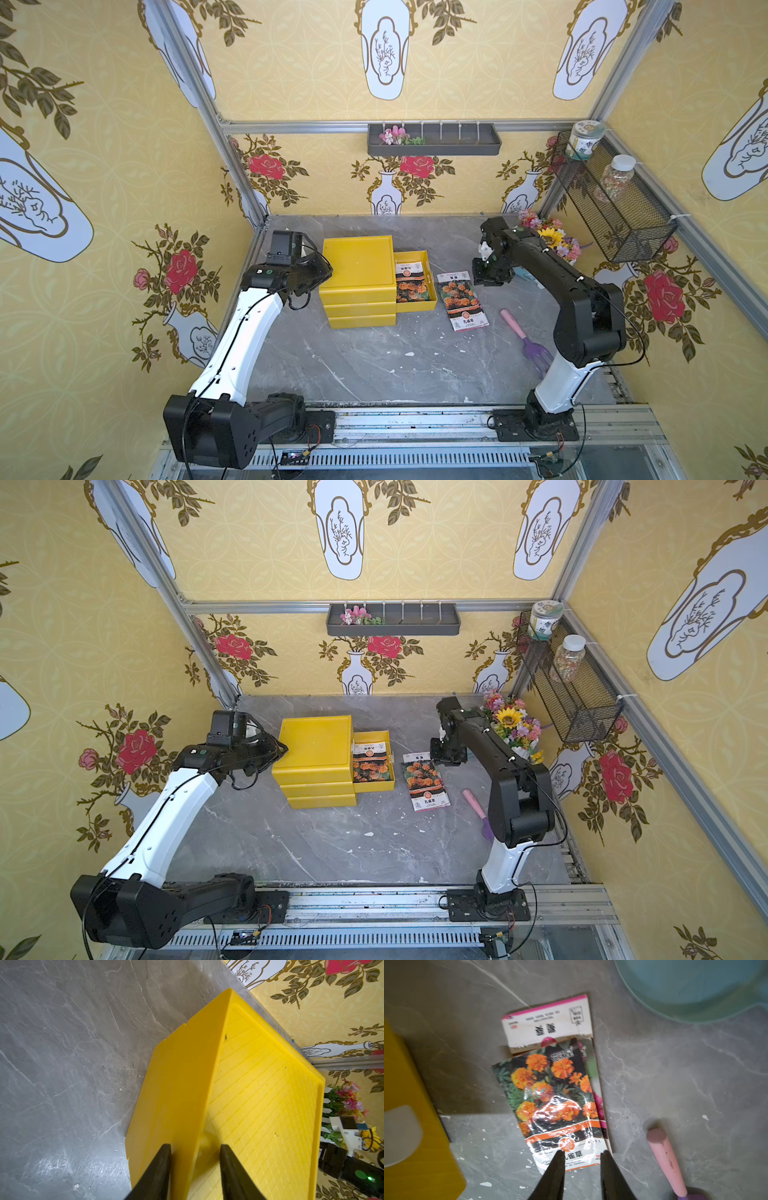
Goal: Take the seed bags out of the drawer
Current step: Place the seed packet at the center of the board, then pick up the seed packet from the drawer.
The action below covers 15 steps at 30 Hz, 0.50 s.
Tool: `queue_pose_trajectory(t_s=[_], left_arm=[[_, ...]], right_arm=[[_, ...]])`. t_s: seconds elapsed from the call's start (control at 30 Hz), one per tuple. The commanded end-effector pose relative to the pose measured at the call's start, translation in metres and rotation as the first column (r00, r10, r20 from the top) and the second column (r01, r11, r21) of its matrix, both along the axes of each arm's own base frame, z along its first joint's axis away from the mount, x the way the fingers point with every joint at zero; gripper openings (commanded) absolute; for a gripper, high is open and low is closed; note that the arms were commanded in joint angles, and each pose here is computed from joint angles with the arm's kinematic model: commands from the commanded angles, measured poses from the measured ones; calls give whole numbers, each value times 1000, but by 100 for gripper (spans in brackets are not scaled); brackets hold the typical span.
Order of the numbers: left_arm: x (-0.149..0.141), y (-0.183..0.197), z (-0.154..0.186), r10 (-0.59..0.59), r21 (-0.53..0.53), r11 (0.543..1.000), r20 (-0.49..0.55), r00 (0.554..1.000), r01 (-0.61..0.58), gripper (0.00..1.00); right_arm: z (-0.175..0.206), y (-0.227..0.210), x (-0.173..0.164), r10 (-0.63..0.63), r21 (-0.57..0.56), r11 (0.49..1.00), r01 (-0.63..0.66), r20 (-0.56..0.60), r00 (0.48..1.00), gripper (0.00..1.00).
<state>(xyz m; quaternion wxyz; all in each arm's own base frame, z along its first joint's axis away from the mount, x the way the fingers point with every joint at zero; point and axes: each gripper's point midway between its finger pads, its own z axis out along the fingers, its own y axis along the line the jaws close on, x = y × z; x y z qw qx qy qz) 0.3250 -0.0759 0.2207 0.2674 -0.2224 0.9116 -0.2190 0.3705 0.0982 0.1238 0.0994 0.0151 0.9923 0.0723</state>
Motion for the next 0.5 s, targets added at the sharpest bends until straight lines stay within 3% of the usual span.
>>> queue_pose_trajectory(t_s=[0.0,0.27,0.47], left_arm=[[-5,-1,-8,-5,-5,1000,-34,999,4,43],[-4,-2,-6,-7,-9,1000,-27,1000,7,43],[-3,-3,-6,-8,-13,1000,-27,1000,8,43]], right_arm=[[19,16,2,35,-28,999,-34,36,999,35],[71,92,15,127,56,989,-139,169,977,29],[64,153,8,207,106,969,-225,155,966,25]])
